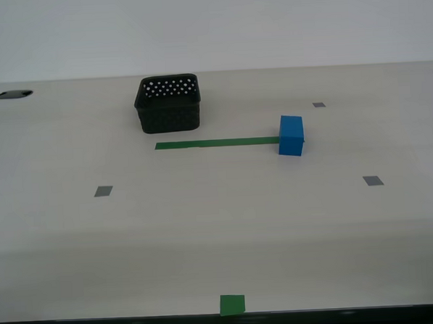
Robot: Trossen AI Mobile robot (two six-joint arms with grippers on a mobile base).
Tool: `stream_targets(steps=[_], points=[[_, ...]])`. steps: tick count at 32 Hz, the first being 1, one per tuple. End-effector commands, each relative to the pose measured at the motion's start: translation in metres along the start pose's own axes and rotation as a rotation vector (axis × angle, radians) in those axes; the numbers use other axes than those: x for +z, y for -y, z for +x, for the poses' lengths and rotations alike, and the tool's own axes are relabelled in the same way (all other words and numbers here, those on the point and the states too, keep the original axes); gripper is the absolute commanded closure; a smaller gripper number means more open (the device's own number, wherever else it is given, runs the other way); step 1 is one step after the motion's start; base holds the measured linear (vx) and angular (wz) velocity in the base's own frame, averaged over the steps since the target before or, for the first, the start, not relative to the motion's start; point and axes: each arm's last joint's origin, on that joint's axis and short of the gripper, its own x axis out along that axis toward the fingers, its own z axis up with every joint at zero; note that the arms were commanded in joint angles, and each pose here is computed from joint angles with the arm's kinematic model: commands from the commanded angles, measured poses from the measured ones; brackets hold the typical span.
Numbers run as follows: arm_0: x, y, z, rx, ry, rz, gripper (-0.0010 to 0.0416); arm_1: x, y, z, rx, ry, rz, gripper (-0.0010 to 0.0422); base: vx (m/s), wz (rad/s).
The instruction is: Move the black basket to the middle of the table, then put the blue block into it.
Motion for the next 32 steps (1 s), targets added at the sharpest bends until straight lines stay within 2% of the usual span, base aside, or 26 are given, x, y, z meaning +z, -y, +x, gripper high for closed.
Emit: stream_targets(steps=[1,32], points=[[0.0006,0.0,0.0,0.0,0.004,0.002,0.0405,0.0005,-0.0002,0.0,0.002,0.004,-0.001,0.0412,0.0,0.0],[0.0006,0.0,0.0,0.0,0.004,0.002,0.0405,0.0005,-0.0001,0.0,0.001,0.004,-0.002,0.0412,0.0,0.0]])
